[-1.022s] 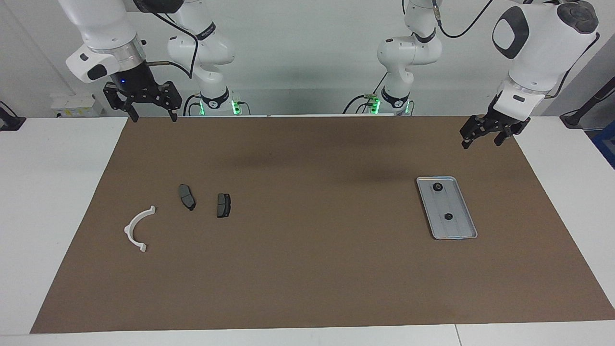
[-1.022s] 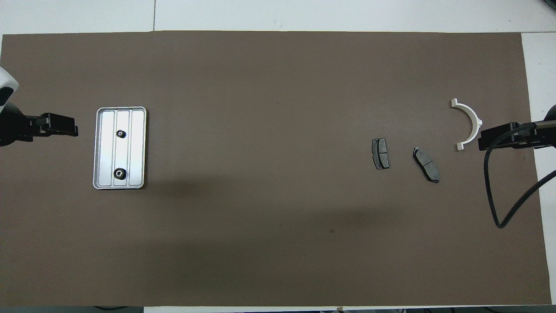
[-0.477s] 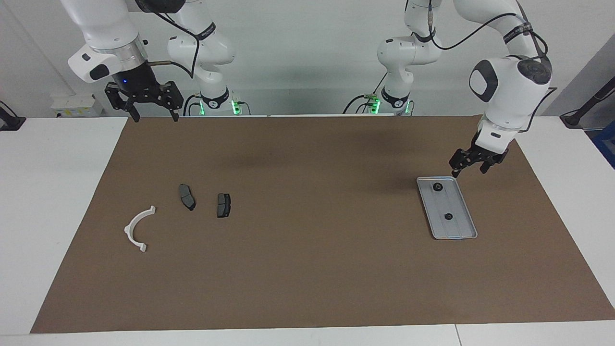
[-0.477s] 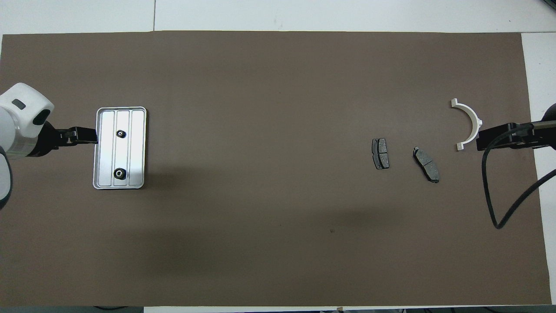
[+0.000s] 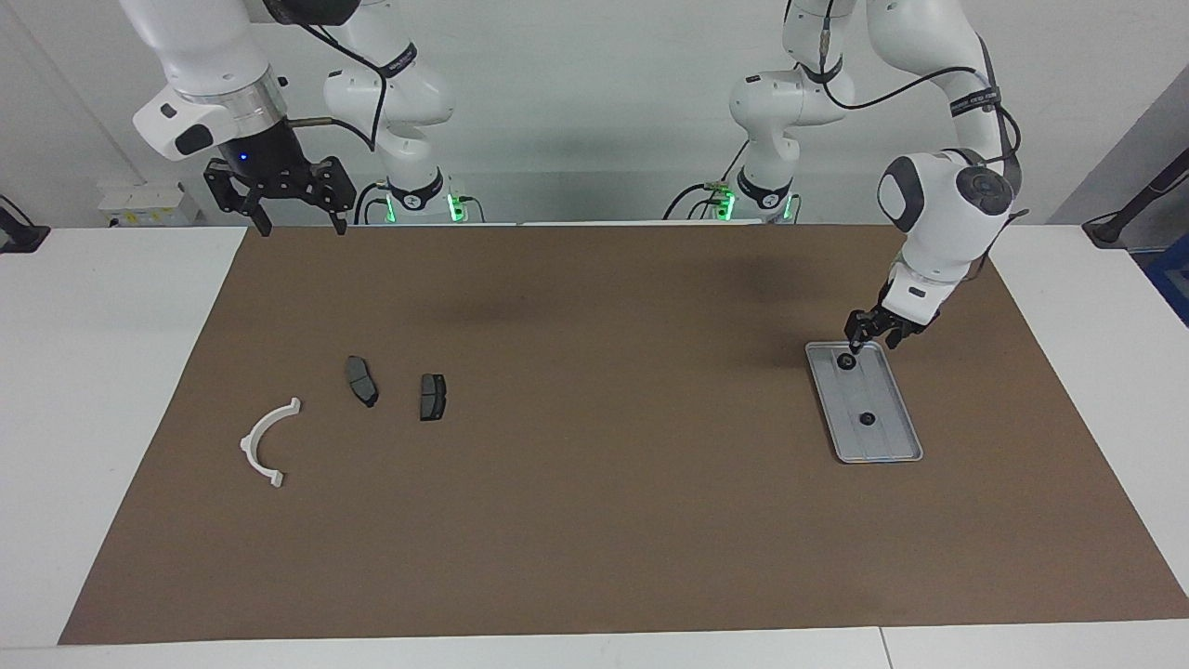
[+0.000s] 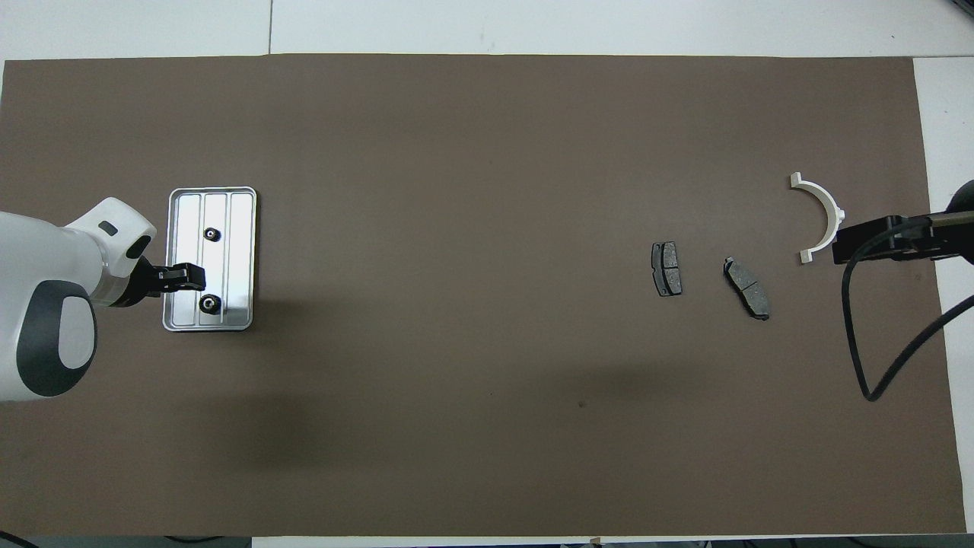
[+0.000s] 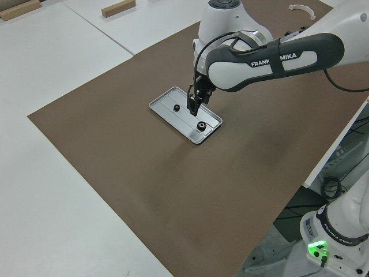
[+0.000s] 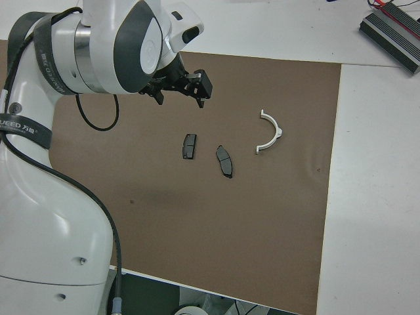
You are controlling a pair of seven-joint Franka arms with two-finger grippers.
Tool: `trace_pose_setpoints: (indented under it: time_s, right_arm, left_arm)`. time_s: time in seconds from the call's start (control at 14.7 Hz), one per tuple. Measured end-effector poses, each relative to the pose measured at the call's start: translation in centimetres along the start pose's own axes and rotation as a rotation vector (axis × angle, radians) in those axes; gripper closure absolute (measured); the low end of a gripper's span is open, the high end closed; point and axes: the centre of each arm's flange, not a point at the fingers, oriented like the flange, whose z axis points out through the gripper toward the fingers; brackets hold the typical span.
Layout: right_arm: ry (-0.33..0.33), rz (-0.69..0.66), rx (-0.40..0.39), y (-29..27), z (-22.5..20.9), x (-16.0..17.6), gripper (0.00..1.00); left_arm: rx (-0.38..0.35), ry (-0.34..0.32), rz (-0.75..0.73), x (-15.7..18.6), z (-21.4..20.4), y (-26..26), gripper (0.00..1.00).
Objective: Place bearing gear from tray to pile
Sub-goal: 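Reach the left gripper into the tray and grasp a bearing gear, then carry the gear to mid-table with the left gripper while the right gripper approaches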
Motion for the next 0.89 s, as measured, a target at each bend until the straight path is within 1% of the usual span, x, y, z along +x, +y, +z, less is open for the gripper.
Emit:
trace_pose_setpoints:
  time_s: [0.27, 0.34, 0.41, 0.75, 0.89]
  right_arm:
    - [0.0, 0.0, 0.0, 0.0, 0.0, 0.0, 0.0]
    - [0.0, -0.001, 0.0, 0.0, 0.0, 0.0, 0.0]
    - [0.0, -0.001, 0.0, 0.0, 0.0, 0.0, 0.0]
    - [0.0, -0.002, 0.001, -0.1, 0.0, 0.0, 0.0]
    - [0.0, -0.002, 0.001, -0.1, 0.0, 0.0, 0.0]
  left_arm:
    - [0.002, -0.033, 0.004, 0.4, 3.7, 0.3, 0.3]
    - [0.002, -0.04, 0.005, 0.5, 4.3, 0.3, 0.32]
    - [0.002, -0.046, 0.005, 0.5, 4.7, 0.3, 0.39]
    - [0.003, -0.058, 0.005, 0.3, 5.3, 0.3, 0.41]
    - [0.003, -0.067, 0.003, 0.1, 5.7, 0.3, 0.4]
